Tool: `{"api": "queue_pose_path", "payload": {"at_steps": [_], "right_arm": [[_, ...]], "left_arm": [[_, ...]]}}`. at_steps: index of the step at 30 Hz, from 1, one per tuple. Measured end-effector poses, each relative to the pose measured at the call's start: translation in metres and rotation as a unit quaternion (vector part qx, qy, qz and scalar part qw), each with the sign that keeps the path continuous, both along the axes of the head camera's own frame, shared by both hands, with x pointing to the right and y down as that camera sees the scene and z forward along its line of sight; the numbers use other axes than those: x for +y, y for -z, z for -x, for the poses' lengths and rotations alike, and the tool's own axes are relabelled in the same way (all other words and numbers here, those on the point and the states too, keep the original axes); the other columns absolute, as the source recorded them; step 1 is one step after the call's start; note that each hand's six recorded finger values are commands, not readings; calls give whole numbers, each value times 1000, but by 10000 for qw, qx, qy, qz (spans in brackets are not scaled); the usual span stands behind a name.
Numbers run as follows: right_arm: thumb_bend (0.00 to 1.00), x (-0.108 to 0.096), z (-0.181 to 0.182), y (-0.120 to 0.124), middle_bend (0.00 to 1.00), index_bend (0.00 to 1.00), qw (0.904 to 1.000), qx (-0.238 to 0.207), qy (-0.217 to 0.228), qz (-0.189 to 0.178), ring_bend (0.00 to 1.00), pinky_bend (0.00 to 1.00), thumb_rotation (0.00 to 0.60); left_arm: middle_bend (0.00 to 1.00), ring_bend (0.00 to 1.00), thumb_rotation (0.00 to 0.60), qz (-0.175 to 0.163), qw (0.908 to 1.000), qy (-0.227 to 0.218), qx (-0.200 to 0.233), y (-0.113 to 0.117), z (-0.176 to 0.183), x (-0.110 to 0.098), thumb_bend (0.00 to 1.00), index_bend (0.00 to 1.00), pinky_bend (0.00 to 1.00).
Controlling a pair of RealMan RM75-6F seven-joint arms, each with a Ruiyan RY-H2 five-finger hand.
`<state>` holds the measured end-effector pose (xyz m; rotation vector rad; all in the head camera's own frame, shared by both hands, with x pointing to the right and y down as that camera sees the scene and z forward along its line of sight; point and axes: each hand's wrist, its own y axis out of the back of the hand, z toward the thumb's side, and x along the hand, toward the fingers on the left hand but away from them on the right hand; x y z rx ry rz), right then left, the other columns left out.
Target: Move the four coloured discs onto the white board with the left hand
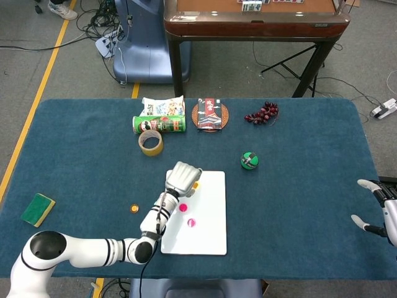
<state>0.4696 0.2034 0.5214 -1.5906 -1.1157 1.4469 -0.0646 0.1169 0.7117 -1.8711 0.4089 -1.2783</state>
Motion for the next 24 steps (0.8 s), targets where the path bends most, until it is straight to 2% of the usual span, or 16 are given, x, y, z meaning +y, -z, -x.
{"api": "queue_pose_path", "payload": {"at_steps": [13,18,24], "right_arm": [[0,0,-2,1,275,248,10000,-17,-27,-18,286,479,600],[0,0,-3,2,276,248,10000,-15,-34,-22,286,479,600],[0,0,-2,1,276,248,10000,5,-21,-8,286,479,600]], "left_arm": [[1000,1000,600,-79,9999,-66,0,-3,-10,1,266,368,1000],[1000,1000,600,-133,9999,-10,-45,-1,0,-1,267,366,1000],[1000,1000,600,-50,9997,207,-88,6,28,0,267,432,1000]]}}
